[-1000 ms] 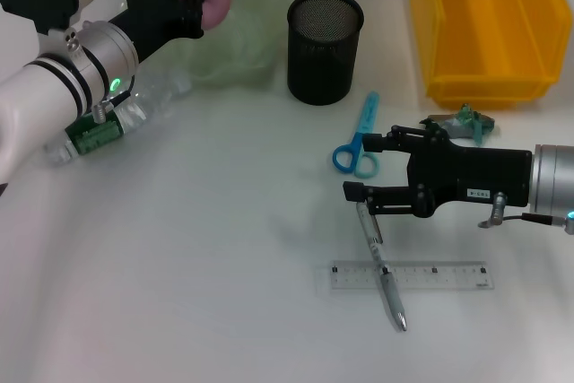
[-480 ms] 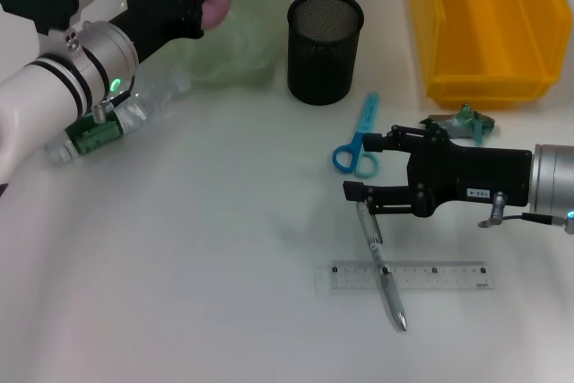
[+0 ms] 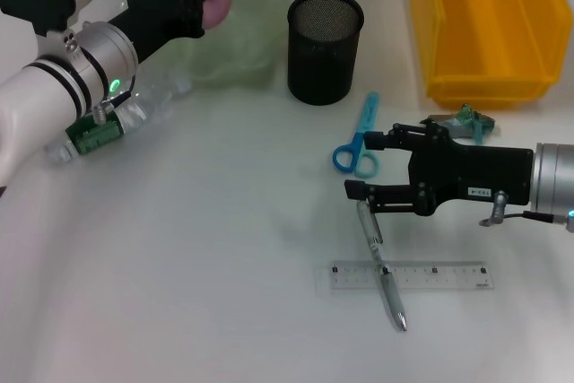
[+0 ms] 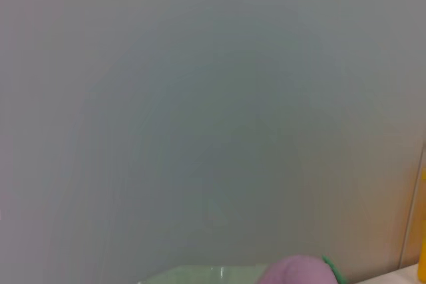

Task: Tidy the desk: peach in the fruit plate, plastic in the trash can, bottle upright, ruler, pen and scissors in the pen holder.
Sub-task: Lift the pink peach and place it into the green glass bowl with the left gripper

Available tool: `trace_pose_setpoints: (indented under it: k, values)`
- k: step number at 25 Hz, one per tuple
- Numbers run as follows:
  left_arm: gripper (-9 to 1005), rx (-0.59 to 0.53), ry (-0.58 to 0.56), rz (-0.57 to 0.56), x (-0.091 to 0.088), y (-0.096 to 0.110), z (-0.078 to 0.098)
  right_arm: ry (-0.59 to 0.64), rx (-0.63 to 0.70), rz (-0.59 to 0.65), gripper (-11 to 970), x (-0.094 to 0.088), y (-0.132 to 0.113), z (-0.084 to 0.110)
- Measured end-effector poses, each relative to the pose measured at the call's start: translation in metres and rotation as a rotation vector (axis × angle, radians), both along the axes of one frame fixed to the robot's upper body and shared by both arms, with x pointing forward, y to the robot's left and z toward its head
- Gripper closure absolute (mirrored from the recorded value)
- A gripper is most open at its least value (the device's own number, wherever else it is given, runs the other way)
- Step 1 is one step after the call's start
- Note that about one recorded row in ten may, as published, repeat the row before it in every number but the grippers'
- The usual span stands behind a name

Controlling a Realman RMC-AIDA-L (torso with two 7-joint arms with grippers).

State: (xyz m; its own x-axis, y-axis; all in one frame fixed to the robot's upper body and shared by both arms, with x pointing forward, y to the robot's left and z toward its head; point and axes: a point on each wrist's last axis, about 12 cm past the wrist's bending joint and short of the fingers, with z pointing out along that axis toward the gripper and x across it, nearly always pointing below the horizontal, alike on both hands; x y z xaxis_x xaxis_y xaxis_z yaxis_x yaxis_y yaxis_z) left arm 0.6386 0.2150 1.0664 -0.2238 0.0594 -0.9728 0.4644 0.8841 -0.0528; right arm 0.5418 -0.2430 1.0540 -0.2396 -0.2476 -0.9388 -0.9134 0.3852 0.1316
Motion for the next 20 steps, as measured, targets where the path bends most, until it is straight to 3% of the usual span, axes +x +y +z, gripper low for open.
trace_pose_setpoints:
  k: [20]
  values:
    - [902,-0.025,-0.023,-0.02,0.0,-0.003,0.004,-0.026,-0.016,-0.006,216,0.013,0.005,0.007]
